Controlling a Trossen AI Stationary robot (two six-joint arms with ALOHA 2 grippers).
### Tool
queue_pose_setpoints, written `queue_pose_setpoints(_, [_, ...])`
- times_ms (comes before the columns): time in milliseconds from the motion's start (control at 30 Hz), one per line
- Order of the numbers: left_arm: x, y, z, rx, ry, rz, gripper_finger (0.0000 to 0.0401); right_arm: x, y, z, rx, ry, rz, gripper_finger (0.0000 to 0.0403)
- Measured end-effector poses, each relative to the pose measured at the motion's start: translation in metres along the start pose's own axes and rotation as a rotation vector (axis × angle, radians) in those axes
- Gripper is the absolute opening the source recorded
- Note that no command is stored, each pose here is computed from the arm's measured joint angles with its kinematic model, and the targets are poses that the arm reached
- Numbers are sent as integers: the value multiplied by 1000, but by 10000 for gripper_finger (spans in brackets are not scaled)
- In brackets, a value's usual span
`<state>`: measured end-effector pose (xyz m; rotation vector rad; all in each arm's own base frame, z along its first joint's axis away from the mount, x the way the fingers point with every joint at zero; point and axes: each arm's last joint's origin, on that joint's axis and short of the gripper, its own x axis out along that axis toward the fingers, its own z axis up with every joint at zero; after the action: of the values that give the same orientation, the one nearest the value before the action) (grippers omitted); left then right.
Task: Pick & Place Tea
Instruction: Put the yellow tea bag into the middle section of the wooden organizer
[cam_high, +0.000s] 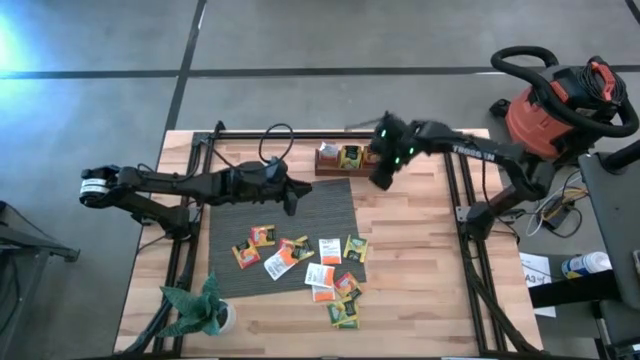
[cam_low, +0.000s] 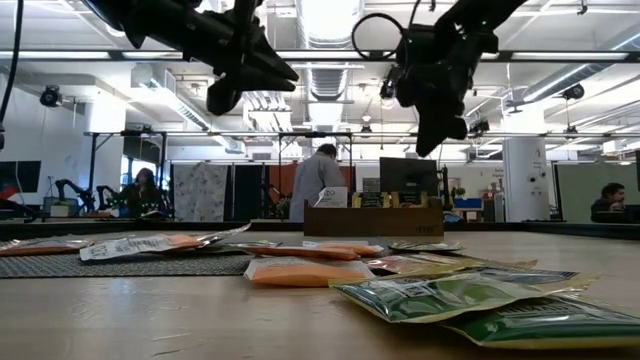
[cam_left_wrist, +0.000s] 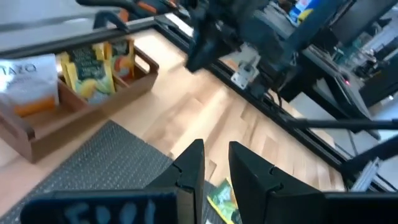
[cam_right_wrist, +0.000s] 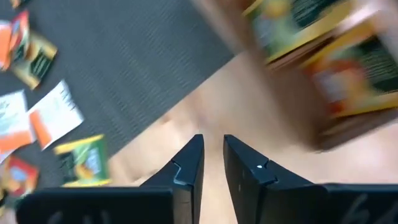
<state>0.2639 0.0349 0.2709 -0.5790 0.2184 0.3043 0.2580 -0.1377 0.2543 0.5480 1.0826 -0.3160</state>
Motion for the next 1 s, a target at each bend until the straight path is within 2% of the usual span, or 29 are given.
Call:
queue_pose_setpoints(133, [0, 0, -5, 3, 38, -25, 69, 27, 35, -27, -7, 120, 32, 59])
queue_pose_setpoints(233, [0, 1, -11, -4, 81, -62, 69, 45, 57, -51, 38, 192, 39, 59])
queue_pose_setpoints(433, [-1, 1, -30, 27, 161, -103, 69, 75, 89, -88, 183, 188, 92, 59])
queue_pose_setpoints(633, [-1, 0, -46, 65, 201, -193, 69, 92, 108, -107, 365, 48, 115, 59])
queue_pose_setpoints(800, [8, 1, -59, 57, 270, -213, 69, 95, 114, -113, 392, 24, 81, 62])
queue_pose_setpoints(1000, [34, -11, -71, 59, 308, -237, 69, 99, 116, -117, 375, 44, 64, 93])
